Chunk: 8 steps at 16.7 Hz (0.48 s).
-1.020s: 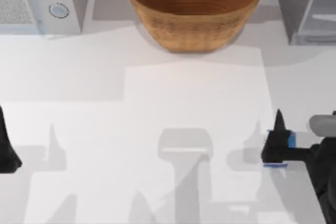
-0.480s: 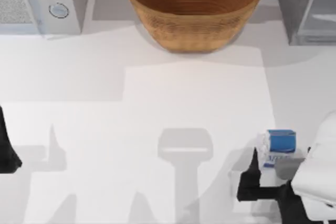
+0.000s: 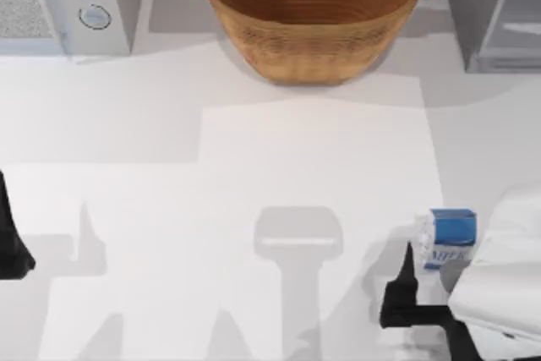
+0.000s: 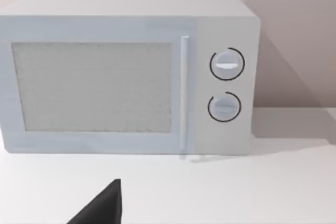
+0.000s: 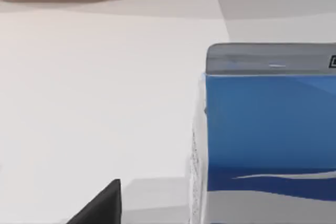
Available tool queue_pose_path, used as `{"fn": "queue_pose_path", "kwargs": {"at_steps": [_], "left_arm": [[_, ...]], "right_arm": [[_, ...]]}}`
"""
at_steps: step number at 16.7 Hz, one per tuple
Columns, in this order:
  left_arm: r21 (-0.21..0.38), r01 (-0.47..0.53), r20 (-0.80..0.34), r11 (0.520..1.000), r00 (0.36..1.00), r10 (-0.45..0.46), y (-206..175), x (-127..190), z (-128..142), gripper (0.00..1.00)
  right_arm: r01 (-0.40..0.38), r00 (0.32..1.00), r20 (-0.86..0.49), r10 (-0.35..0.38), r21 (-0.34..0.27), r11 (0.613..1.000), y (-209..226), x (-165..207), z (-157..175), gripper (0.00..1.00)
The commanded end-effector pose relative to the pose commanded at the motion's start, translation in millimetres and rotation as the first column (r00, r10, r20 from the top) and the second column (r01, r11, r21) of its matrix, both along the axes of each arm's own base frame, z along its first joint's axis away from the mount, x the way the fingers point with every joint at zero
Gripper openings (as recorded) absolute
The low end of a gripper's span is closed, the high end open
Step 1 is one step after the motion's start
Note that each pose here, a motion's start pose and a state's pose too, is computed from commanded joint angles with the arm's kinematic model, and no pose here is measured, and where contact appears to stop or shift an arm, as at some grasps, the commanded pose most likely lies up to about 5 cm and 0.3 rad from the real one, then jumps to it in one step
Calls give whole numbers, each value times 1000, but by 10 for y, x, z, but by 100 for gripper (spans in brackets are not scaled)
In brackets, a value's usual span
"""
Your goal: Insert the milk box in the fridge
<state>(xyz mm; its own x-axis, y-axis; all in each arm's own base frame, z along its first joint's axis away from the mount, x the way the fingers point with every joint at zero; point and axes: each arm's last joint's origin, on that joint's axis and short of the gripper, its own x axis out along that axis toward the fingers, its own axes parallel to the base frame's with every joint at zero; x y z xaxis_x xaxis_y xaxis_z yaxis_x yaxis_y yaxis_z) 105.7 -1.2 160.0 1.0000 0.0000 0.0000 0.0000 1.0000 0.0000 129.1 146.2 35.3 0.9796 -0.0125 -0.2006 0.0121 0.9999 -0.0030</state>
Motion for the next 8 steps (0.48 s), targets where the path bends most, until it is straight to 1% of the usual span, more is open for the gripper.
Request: {"fn": "queue_pose_path", "kwargs": {"at_steps": [8], "left_arm": [[0,0,0,1000,1000,0,0,0,0,100]], "right_arm": [[-2,1000,2,2,3,1000,5,467,-96,100]]}}
